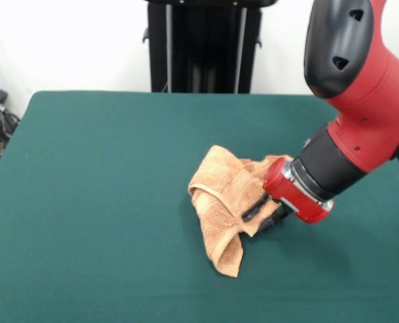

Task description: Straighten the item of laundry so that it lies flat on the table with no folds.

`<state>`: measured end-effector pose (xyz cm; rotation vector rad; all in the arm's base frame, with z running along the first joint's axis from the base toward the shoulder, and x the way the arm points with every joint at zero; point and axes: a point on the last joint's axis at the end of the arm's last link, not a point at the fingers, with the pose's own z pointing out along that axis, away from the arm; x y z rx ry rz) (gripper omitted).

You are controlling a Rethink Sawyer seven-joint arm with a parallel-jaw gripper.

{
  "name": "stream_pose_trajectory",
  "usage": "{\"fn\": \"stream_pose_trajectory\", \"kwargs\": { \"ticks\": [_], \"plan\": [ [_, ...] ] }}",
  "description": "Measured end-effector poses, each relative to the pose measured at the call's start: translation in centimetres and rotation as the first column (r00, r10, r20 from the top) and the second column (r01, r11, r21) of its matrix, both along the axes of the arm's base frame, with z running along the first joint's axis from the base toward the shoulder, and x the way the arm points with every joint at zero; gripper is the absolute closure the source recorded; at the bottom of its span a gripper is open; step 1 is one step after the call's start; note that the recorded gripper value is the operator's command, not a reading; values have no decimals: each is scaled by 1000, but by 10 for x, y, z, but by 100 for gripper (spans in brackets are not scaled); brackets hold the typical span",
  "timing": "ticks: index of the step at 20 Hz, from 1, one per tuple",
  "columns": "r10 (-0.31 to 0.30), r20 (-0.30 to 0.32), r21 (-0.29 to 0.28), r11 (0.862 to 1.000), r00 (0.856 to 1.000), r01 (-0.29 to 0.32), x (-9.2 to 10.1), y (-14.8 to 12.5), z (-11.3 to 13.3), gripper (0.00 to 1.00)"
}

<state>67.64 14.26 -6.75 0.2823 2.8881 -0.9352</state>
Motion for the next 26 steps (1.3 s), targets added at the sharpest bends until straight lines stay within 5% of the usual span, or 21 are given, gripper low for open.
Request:
{"fn": "stream_pose_trajectory", "kwargs": {
  "ticks": [18,22,26],
  "plan": [
    [-2,2,1,1000,1000,2,1,-1,1,100],
    [-8,18,5,1000,1000,8,6,-3,17,100],
    [-45,59,28,999,997,43,15,-10,60,100]
  ]
}}
